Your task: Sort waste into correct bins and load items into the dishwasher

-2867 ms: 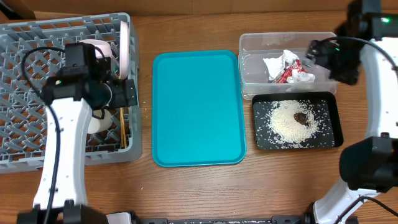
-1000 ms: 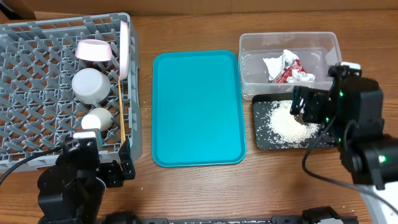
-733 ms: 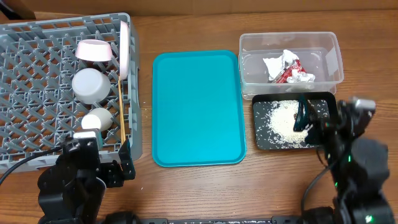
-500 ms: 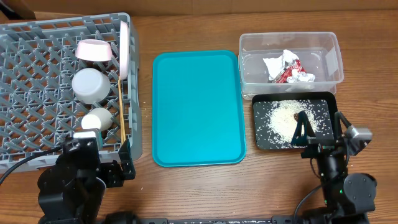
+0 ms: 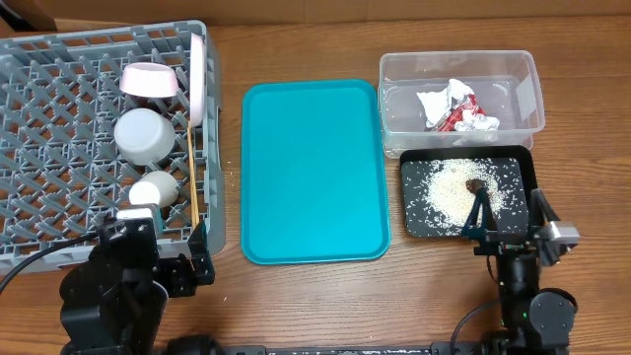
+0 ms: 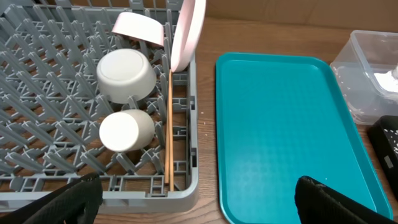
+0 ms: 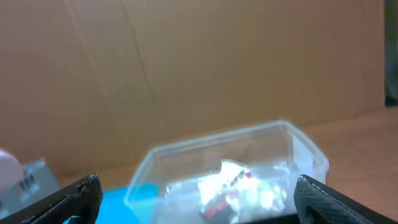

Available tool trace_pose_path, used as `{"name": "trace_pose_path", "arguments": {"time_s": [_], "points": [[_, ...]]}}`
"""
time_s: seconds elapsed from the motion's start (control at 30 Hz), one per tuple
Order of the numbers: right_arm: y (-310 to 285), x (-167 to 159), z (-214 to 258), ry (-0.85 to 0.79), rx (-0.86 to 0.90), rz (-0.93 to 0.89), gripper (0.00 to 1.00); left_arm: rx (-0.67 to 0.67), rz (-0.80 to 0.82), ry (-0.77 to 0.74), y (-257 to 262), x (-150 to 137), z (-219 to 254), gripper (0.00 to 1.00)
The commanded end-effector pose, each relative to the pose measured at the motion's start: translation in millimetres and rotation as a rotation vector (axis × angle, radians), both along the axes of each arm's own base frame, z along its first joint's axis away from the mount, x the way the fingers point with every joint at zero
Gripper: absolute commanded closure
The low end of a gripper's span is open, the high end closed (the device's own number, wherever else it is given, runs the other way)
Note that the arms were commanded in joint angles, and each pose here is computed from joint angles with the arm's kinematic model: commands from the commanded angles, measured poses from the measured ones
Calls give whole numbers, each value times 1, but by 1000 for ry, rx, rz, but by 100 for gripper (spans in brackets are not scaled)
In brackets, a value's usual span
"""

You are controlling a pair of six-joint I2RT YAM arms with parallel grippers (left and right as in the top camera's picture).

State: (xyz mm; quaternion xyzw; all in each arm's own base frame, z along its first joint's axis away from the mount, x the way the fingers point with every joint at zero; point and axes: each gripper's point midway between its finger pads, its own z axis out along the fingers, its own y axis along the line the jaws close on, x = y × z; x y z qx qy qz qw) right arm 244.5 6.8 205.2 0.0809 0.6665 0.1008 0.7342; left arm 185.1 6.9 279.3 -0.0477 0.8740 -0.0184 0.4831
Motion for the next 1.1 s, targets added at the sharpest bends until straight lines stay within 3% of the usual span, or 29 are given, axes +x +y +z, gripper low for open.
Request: {"name": "trace_pose_path", "arguments": {"time_s": [0.0,1.07], "points": [[3,2,-31,104,-34,19,0,12,-3,1,1,0,-1,0],[4,2,-35,119,-64,26,0,12,-3,1,1,0,-1,0]]}}
